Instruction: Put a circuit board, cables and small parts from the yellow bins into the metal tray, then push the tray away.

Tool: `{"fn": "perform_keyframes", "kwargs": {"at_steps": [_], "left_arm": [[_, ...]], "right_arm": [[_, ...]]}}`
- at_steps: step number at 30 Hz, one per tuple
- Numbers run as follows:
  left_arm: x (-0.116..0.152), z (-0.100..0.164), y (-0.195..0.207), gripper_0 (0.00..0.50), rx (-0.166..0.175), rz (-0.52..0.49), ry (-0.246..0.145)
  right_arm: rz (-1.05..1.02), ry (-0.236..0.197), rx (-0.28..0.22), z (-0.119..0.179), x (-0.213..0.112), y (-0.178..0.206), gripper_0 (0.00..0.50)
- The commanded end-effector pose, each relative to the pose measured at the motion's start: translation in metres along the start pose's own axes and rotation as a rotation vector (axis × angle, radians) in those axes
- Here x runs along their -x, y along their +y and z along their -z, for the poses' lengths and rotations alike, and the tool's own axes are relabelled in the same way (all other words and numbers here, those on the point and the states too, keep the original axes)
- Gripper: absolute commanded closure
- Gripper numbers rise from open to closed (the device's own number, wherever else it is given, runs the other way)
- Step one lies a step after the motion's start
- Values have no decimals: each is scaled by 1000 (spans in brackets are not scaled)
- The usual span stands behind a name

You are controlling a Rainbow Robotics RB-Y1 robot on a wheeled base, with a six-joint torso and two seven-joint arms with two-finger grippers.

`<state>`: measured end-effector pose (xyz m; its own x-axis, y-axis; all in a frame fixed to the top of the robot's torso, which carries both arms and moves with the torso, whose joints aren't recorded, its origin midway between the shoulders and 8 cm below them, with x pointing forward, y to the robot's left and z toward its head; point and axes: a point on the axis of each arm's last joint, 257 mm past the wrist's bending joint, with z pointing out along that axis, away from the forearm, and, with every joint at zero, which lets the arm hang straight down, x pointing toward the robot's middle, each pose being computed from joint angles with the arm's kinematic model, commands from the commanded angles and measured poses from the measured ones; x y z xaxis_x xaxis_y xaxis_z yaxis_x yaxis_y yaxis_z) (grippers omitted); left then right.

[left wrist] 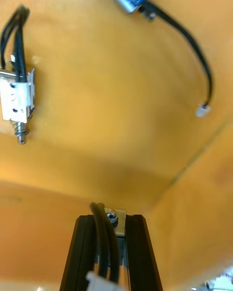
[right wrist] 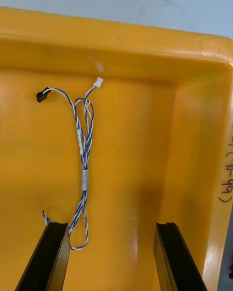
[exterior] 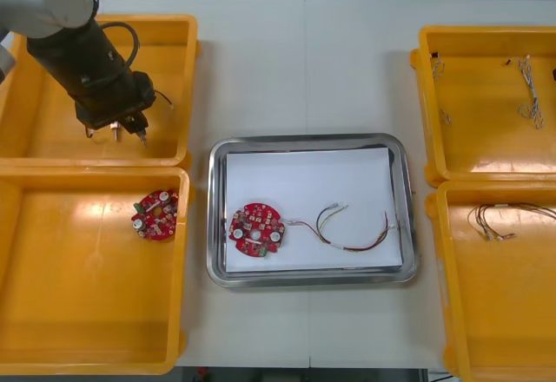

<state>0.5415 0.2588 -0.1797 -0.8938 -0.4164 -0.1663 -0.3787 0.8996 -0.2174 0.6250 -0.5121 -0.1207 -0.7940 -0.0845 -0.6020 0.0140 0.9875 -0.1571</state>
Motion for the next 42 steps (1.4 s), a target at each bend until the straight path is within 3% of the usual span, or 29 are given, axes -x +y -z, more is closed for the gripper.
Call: {"fn": "perform_keyframes", "kwargs": {"at_steps": [1, 6, 10, 16, 24, 33, 42], "left_arm": [[14, 39, 16, 500, 20, -84, -65], [9, 65, 7, 500, 58, -158, -118], [0, 75, -6, 500, 63, -203, -139], [-16, 84, -42, 500, 23, -225, -188], [-51, 77, -88, 500, -21, -252, -235], [-93, 56, -124, 500, -11, -335, -241], [-132, 19, -158, 500, -31, -402, -216]], "right_arm": [[54, -79, -10, 16, 42, 9, 0], [48, -103, -17, 11, 43, 8, 0], [63, -108, -19, 8, 44, 10, 0], [38, -110, 7, -3, 37, 21, 0], [1, -73, 44, -17, 19, 36, 0], [-23, -60, 46, -27, 4, 35, 0], [-35, -44, 36, -41, -17, 28, 0]]}}
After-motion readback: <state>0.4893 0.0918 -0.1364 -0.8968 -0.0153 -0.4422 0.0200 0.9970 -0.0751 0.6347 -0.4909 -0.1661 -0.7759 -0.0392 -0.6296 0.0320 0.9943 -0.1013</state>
